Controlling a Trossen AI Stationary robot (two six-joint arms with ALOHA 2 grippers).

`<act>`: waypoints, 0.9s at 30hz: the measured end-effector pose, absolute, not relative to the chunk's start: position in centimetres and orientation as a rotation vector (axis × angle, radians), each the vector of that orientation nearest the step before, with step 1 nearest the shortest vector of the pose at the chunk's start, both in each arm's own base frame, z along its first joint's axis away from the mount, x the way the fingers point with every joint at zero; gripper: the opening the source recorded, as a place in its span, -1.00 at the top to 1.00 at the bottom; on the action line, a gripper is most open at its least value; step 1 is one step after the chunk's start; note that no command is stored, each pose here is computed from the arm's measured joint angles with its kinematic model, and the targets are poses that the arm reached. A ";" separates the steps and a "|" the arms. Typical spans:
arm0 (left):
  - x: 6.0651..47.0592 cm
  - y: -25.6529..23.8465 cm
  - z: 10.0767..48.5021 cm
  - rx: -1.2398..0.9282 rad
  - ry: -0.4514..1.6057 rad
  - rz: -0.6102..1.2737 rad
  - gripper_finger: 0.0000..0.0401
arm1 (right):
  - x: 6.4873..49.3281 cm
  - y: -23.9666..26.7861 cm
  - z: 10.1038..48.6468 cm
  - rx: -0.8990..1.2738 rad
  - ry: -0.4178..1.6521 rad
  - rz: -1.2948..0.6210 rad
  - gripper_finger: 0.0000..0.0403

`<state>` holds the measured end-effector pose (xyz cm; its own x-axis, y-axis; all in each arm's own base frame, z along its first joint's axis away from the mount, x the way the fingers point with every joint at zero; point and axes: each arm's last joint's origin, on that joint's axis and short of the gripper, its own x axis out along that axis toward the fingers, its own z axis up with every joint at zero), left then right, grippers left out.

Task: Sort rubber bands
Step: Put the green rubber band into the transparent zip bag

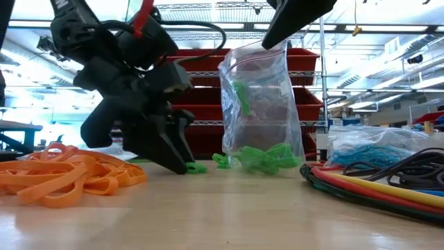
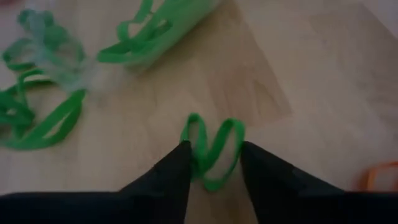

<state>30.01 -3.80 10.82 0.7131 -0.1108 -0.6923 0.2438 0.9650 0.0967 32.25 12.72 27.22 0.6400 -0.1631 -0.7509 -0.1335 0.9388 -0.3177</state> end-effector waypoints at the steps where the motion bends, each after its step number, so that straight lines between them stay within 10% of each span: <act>1: 30.1 -3.8 10.8 0.192 0.754 -0.201 0.37 | 32.3 12.7 27.2 -0.363 0.880 -0.017 1.00; 7: 30.1 -3.7 11.2 0.239 0.748 -0.181 0.93 | 32.3 12.7 27.2 -0.362 0.881 -0.018 1.00; 27: 31.0 -3.8 25.3 0.385 0.336 -0.180 0.97 | 32.3 12.7 27.2 -0.359 0.879 -0.009 1.00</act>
<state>31.00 -3.84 25.35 0.9293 -0.1078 -0.3532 0.2340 0.9118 0.3374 32.30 12.73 27.24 0.6420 -0.1535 -0.7512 -0.1386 0.9404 -0.3107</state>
